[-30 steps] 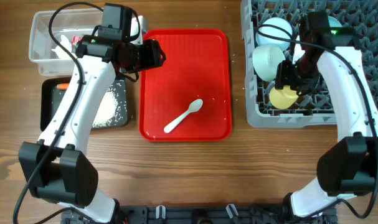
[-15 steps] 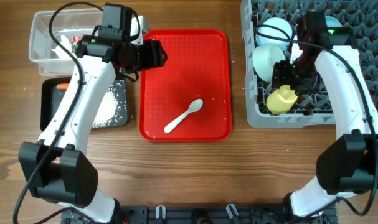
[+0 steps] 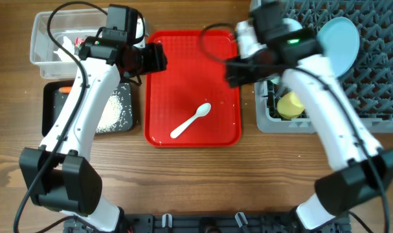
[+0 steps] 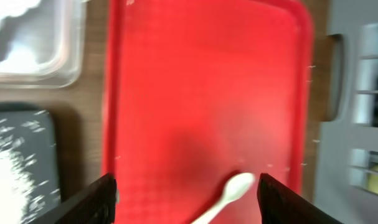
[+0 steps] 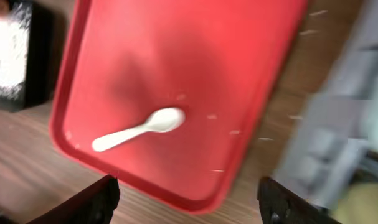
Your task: Sort waste into correct bins and load items into the dishwasher rack
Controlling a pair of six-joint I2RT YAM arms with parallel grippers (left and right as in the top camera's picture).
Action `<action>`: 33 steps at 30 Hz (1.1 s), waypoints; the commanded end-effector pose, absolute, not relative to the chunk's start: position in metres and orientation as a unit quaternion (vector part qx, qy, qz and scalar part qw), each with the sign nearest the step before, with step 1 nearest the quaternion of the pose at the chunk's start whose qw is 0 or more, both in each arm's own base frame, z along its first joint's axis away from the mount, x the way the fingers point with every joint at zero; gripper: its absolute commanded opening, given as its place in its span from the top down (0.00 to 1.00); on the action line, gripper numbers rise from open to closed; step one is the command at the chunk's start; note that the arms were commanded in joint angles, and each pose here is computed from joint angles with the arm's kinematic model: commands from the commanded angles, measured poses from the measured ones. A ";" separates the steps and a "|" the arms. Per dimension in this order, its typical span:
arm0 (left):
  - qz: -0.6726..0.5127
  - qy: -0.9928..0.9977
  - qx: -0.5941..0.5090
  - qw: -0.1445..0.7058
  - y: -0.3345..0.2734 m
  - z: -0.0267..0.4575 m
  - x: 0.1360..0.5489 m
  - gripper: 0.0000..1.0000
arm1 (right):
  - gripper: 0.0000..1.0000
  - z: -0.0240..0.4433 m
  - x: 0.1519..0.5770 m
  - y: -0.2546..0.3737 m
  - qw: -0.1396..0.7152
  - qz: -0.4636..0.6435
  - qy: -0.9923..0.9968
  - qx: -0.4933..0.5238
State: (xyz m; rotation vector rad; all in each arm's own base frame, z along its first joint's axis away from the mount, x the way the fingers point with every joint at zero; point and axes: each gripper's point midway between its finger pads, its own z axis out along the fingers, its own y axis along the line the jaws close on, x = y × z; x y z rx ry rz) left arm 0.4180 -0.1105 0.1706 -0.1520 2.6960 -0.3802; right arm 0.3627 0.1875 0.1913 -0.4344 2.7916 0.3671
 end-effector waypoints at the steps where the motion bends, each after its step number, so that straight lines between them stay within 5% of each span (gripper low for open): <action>1: -0.040 0.973 -0.083 0.213 -0.068 0.166 0.417 0.18 | 0.29 0.146 0.352 0.225 0.074 0.133 0.983 -0.106; 8: 0.001 0.971 -0.129 0.201 -0.022 0.162 0.413 0.00 | 0.34 0.059 0.330 0.285 -0.013 0.123 0.987 -0.100; 22: 0.006 0.970 -0.148 0.193 -0.006 0.161 0.410 0.00 | 0.32 -0.004 0.290 0.307 -0.123 0.120 0.981 -0.085; 26: 0.007 0.971 -0.148 0.189 -0.005 0.160 0.408 0.00 | 0.64 -0.005 0.302 0.302 -0.114 0.127 0.983 -0.068; 33: 0.009 0.972 -0.148 0.180 -0.005 0.158 0.404 0.00 | 0.74 -0.005 0.326 0.284 -0.101 0.136 0.985 -0.035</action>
